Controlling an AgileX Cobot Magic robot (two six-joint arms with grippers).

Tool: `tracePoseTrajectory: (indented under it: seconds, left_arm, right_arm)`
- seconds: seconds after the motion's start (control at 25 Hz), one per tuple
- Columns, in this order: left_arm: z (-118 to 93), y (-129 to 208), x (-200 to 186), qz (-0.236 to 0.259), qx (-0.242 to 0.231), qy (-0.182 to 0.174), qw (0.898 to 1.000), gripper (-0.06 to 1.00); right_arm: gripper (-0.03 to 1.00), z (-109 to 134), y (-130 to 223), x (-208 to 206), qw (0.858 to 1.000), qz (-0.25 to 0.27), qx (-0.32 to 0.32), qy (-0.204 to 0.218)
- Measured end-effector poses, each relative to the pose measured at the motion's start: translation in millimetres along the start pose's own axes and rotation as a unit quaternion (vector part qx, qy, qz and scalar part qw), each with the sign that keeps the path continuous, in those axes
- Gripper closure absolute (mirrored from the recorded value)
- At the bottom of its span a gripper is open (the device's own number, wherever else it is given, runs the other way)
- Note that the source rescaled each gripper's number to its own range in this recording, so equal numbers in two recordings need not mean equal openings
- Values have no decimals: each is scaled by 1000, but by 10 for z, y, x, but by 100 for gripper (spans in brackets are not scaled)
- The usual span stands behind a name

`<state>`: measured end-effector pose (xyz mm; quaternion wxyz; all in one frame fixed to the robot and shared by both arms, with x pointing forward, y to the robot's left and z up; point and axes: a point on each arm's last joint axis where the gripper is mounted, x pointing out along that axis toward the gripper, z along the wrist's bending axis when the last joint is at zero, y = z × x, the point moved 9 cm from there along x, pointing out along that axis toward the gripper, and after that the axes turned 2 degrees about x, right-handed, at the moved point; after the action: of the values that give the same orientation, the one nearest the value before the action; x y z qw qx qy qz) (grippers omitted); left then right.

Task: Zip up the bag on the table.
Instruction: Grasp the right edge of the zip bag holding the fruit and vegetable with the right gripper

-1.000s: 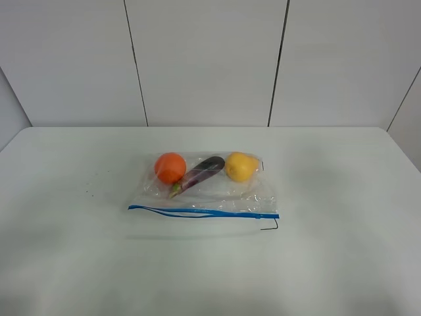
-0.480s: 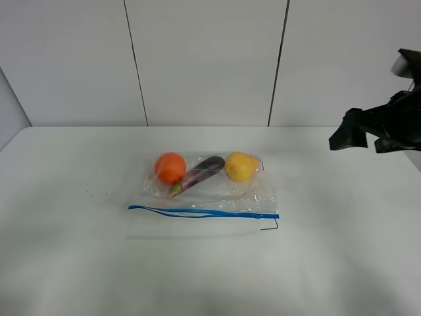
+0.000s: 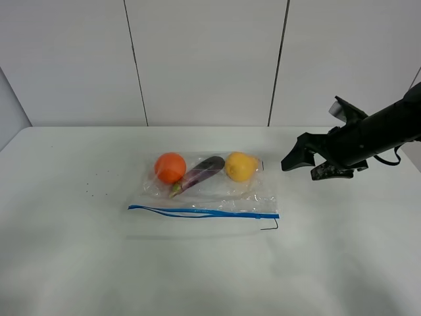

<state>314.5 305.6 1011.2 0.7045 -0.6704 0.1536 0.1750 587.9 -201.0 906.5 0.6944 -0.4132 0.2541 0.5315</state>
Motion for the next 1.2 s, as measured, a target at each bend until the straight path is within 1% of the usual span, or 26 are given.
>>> tracePoseTrajectory:
  seconds: [0.2, 0.4, 0.48, 0.6, 0.84, 0.92, 1.08, 1.2]
  left_arm:
    - [0, 0, 0, 0, 0, 0, 1000, -6]
    - [0, 0, 0, 0, 0, 0, 1000, -6]
    - [0, 0, 0, 0, 0, 0, 1000, -6]
    - [0, 0, 0, 0, 0, 0, 1000, -6]
    - [0, 0, 0, 0, 0, 0, 1000, -6]
    - [0, 0, 0, 0, 0, 0, 1000, -6]
    - [0, 0, 0, 0, 0, 0, 1000, -6]
    - [0, 0, 0, 0, 0, 0, 1000, -6]
  right_arm:
    - [13, -131, 2, 245, 998, 45, 11, -42]
    - [13, -88, 25, 480, 990, 86, 10, -111]
    - [14, -101, 74, 570, 987, 100, 10, -128]
    - [14, -157, 151, 693, 983, 117, 10, -139]
    - [15, -245, 251, 870, 979, 135, 14, -153]
    - [15, -238, 283, 917, 976, 140, 17, -168]
    - [15, -154, 223, 916, 973, 121, 11, -198]
    - [15, -155, 224, 926, 972, 121, 11, -199]
